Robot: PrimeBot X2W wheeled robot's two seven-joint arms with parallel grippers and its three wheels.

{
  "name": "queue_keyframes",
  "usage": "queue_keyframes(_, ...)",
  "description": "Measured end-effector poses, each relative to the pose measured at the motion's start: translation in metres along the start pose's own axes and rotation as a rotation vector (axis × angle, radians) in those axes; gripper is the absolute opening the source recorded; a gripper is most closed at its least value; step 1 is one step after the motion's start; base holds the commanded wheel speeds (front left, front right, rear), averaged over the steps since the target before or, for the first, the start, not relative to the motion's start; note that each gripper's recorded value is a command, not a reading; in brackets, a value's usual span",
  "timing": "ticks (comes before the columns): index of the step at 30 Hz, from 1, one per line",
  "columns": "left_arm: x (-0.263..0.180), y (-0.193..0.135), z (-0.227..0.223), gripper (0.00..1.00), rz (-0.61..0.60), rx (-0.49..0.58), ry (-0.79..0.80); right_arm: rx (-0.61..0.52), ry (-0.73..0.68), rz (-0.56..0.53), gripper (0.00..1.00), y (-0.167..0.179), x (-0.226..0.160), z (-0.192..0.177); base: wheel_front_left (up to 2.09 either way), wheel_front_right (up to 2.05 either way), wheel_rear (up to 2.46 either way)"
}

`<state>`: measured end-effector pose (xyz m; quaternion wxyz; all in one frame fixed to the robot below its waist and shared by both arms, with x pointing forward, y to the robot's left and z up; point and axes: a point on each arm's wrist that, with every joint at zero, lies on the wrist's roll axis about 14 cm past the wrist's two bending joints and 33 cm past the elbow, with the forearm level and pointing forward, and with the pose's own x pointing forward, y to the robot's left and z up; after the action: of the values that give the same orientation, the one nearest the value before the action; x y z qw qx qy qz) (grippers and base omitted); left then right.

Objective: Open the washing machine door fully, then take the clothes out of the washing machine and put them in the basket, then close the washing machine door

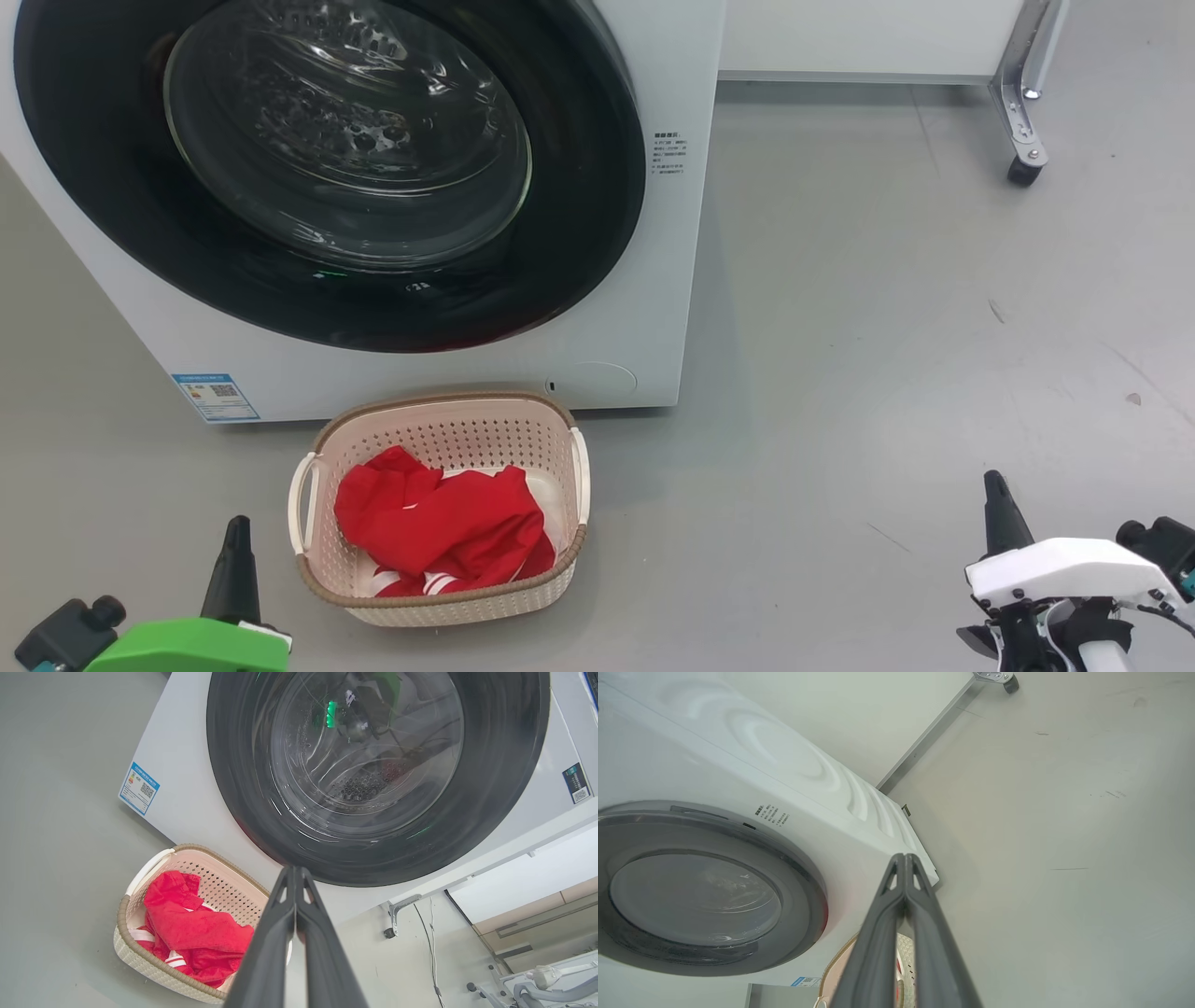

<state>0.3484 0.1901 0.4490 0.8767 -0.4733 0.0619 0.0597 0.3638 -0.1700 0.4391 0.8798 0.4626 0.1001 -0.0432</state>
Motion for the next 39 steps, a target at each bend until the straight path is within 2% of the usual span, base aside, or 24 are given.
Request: queue_keyframes(39,0.016,-0.023,0.008,0.0,-0.067,-0.464,0.042,0.498,-0.059,0.064,0.0,0.008,0.002,0.038,0.0,0.0,0.0)
